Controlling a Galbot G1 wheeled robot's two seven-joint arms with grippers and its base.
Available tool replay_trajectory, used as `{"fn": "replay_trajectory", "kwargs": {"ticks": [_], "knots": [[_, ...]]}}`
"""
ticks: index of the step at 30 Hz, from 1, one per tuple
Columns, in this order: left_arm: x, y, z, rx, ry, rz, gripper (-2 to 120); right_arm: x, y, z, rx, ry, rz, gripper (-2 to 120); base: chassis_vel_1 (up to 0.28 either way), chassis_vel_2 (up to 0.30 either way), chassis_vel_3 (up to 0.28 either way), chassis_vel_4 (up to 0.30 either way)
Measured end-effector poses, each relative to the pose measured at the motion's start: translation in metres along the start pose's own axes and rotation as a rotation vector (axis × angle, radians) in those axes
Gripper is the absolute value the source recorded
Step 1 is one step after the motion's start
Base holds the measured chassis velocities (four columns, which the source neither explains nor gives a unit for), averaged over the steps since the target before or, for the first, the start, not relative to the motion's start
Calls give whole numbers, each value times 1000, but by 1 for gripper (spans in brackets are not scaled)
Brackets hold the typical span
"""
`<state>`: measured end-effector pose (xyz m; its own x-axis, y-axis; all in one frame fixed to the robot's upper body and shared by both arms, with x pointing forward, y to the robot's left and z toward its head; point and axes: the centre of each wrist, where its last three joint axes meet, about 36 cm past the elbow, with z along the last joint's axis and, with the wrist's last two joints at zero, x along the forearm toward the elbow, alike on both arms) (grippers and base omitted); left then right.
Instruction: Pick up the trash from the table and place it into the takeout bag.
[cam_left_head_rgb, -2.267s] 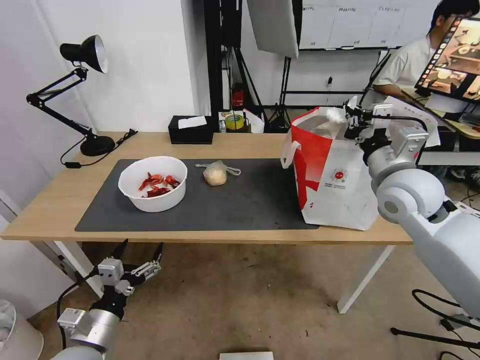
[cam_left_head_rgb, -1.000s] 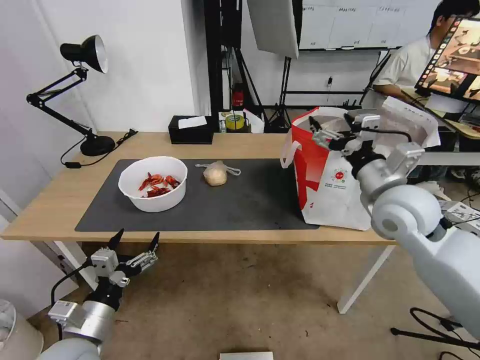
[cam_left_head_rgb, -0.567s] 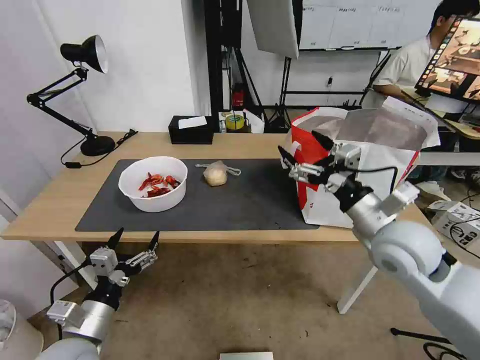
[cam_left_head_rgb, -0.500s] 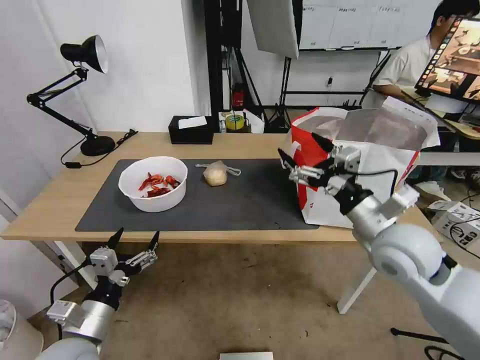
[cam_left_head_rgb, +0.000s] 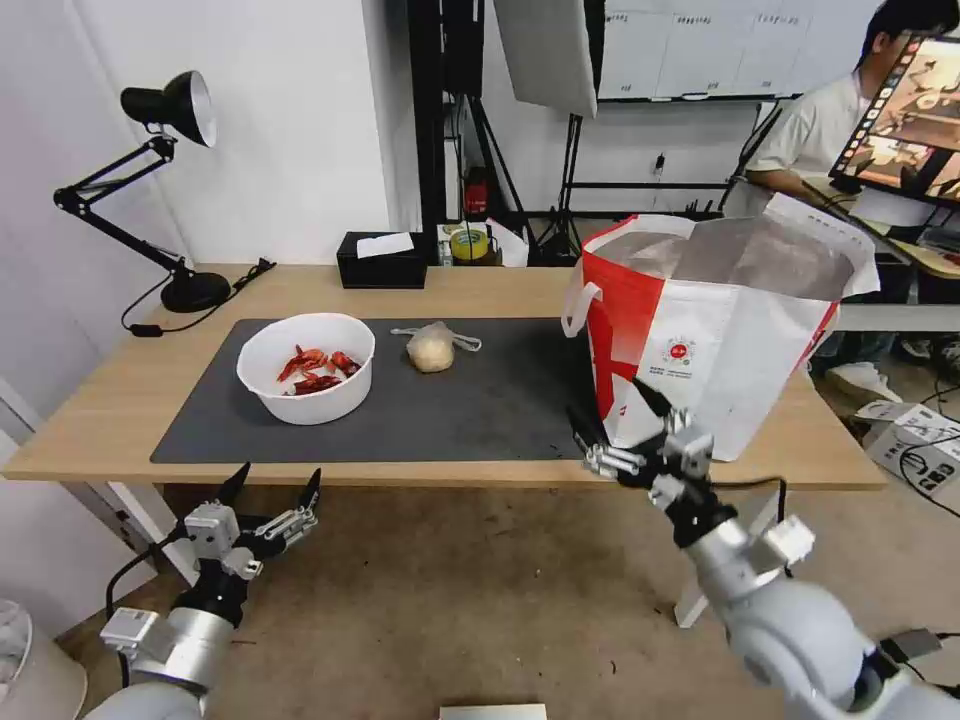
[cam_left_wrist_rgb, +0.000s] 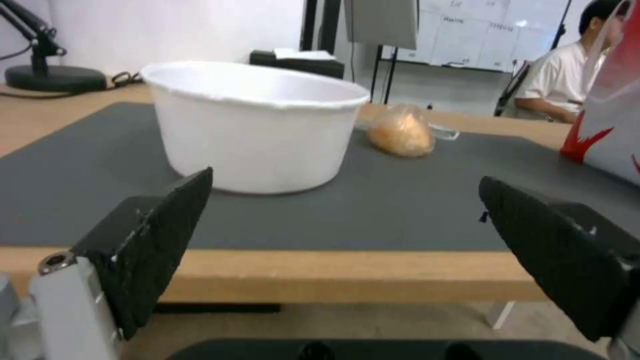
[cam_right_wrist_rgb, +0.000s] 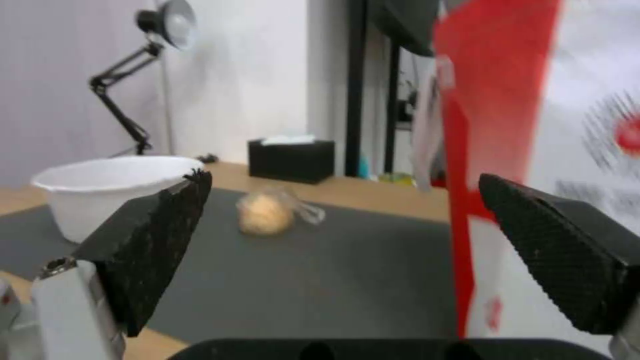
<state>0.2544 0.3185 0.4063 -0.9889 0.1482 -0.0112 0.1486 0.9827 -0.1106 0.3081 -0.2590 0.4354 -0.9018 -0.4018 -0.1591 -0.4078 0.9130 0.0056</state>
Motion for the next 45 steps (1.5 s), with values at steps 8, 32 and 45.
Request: {"fn": "replay_trajectory", "kwargs": {"ticks": [8, 32, 45], "knots": [[3, 3, 6, -8, 12, -4, 100, 30, 16, 35, -57, 75, 82, 100, 0, 0, 0, 0], [7, 9, 11, -25, 22, 1, 100, 16, 24, 43, -41, 84, 28, 100, 0, 0, 0, 0], [2, 5, 7, -14, 4, 11, 100, -75, -3, 24, 4, 82, -96, 100, 0, 0, 0, 0]]}}
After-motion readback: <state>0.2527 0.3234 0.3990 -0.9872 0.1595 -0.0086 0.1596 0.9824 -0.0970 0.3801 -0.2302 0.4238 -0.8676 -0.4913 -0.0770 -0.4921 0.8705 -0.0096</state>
